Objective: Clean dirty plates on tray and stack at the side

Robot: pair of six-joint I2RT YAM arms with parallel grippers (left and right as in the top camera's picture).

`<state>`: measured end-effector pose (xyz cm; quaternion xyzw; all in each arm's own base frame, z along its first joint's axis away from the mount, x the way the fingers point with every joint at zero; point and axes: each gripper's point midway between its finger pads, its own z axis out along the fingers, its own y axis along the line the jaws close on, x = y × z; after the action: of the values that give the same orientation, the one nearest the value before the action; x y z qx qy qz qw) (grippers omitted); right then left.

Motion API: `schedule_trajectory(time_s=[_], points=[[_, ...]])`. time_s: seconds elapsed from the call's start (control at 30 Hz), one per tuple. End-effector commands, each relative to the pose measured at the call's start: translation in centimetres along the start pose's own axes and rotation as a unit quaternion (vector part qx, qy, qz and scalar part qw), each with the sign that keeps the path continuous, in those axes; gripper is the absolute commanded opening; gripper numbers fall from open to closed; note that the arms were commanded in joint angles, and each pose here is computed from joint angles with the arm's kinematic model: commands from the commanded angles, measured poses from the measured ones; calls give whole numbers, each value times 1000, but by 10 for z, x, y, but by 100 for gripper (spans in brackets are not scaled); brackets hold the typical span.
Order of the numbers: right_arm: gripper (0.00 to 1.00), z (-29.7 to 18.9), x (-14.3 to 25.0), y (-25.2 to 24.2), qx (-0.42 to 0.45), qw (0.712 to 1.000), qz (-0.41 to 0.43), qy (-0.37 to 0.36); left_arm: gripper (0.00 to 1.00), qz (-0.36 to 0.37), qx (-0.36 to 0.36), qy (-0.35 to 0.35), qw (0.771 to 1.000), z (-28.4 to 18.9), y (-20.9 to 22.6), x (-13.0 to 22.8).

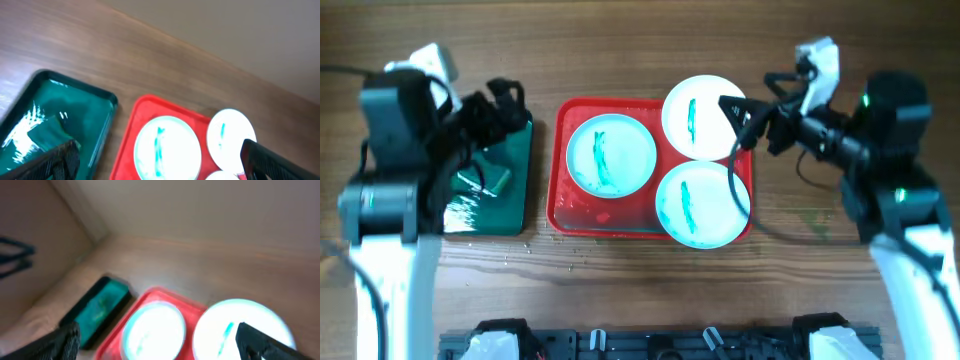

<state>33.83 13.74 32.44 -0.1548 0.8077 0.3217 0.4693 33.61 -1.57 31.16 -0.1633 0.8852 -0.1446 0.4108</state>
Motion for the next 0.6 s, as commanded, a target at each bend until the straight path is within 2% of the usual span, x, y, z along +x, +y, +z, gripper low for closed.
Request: schedule_trajectory(time_s=[0.0, 0.13, 0.23, 0.27, 0.37, 0.47, 0.57], points=[[100, 18, -1, 4, -43, 997, 29, 64, 100, -27, 20, 107, 994, 41, -4, 27], [100, 41, 19, -24, -12, 993, 58, 107, 100, -50, -25, 207, 977, 76, 19, 67], [100, 56, 36, -35, -8, 985, 110, 135, 100, -57, -38, 238, 969, 91, 27, 80], [96, 63, 43, -38, -8, 983, 113, 146, 100, -59, -40, 245, 967, 95, 28, 82], [87, 84, 68, -44, 25, 973, 131, 188, 99, -58, -45, 237, 969, 97, 30, 79], [80, 119, 104, -41, 84, 953, 119, 266, 95, -116, -142, 217, 959, 89, 61, 76], [76, 152, 134, -34, 115, 933, 91, 329, 94, -123, -198, 212, 949, 81, 79, 79]])
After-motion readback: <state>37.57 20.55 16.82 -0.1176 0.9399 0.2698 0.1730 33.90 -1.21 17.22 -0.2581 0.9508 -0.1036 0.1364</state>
